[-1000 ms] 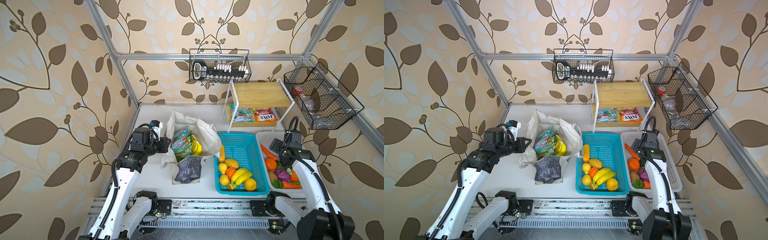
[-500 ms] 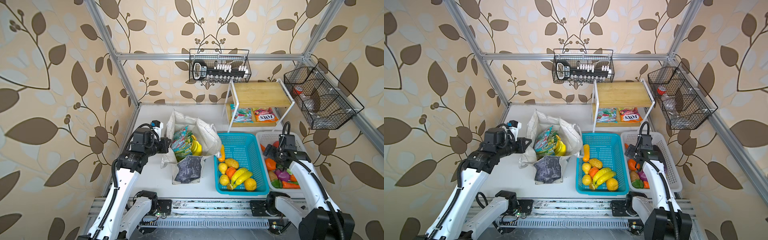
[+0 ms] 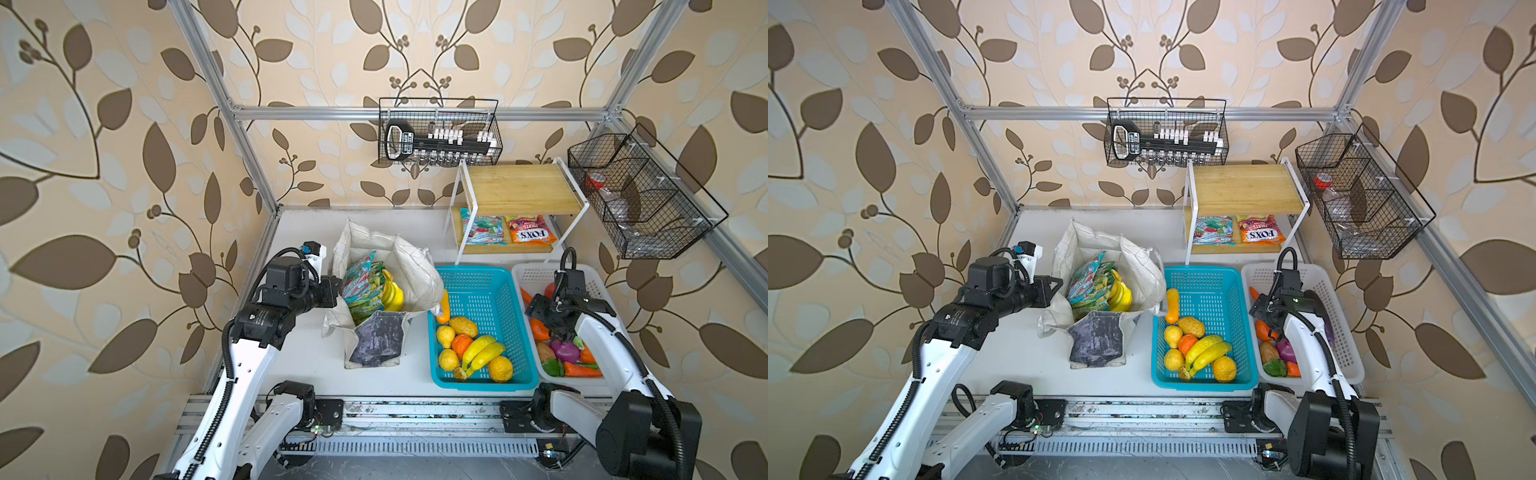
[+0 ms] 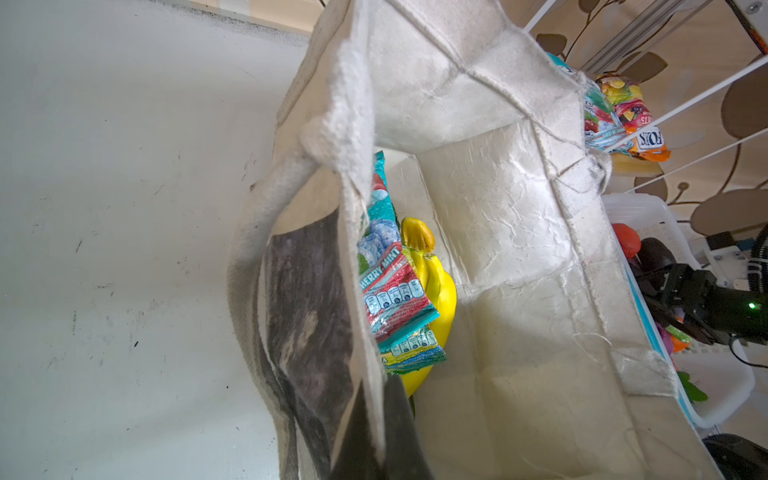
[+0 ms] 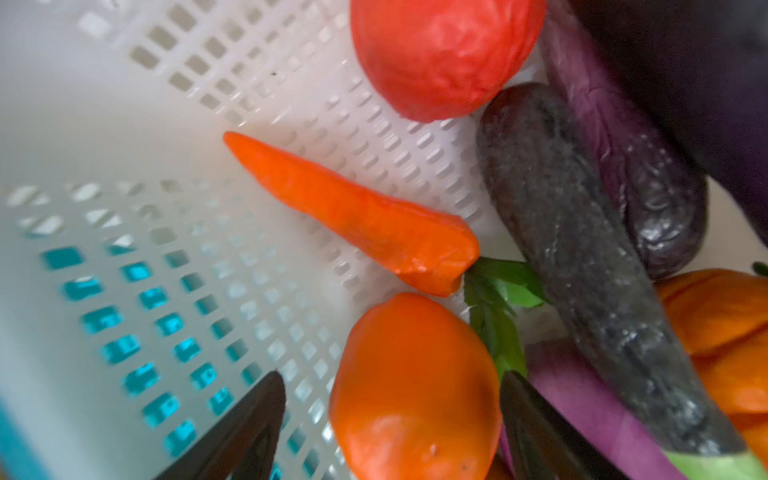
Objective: Place the food into the grocery bag and tie it
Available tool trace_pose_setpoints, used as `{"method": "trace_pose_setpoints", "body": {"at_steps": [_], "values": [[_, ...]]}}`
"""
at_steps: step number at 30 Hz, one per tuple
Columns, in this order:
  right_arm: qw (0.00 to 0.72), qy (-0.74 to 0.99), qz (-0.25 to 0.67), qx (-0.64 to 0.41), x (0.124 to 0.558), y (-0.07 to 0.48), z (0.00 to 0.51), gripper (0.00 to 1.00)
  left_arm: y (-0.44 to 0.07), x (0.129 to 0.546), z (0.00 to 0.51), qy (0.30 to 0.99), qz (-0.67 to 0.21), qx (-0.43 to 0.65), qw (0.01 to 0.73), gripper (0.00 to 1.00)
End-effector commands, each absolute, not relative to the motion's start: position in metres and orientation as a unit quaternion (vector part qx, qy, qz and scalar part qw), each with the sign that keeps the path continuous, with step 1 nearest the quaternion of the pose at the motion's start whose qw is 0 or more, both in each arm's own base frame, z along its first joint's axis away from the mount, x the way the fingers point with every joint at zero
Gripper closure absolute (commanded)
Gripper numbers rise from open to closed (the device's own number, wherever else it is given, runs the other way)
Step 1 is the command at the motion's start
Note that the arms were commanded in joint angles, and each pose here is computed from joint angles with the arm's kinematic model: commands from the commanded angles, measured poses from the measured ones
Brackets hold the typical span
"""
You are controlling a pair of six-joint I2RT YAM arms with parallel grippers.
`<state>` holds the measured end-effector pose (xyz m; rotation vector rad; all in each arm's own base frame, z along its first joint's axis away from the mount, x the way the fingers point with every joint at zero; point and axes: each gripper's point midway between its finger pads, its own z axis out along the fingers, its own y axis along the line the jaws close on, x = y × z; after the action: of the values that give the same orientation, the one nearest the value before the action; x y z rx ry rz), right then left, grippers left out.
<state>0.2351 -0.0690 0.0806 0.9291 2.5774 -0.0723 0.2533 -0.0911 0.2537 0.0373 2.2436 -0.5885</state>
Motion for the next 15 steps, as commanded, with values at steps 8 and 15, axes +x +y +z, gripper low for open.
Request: {"method": "trace_pose_setpoints", "body": {"at_steps": [8,15], "values": [[0.172,0.924,-0.002,0.342,0.237,-0.067,0.055,0.25,-0.094,0.25,0.263,0.881,-0.232,0.03,0.411,1.0],[0.195,0.918,0.006,0.345,0.242,-0.068,0.058,0.37,-0.093,0.251,0.26,0.883,-0.228,0.029,0.408,1.0]]}}
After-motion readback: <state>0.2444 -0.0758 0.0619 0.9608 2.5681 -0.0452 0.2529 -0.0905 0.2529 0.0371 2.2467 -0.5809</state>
